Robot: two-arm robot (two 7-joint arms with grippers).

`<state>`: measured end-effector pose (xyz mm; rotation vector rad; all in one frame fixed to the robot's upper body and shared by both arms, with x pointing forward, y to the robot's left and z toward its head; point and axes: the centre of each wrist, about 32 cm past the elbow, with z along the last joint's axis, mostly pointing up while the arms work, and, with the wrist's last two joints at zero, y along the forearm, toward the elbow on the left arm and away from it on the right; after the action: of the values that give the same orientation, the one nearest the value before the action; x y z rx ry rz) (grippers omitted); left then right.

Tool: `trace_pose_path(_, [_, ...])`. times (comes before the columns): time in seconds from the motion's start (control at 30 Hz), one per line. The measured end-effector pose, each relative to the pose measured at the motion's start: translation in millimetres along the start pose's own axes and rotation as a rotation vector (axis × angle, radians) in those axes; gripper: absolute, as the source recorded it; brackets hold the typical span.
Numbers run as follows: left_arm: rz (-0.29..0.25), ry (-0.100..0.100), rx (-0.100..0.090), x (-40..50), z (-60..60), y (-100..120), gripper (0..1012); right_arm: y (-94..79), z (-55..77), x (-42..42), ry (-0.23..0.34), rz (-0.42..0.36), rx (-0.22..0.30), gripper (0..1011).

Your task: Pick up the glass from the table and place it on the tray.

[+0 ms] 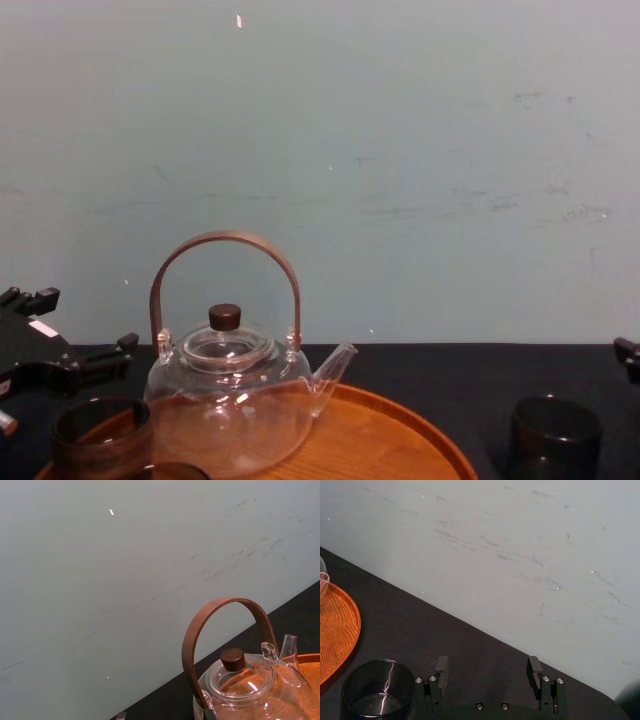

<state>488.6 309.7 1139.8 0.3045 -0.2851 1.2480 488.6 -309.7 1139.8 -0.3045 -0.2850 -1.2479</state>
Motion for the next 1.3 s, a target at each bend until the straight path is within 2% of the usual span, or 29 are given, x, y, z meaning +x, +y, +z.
trace_pose_path(1.3, [0.0,0.0,0.0,0.0,0.0,0.0,1001,0.0,0.0,0.0,0.0,0.0,0.0,1002])
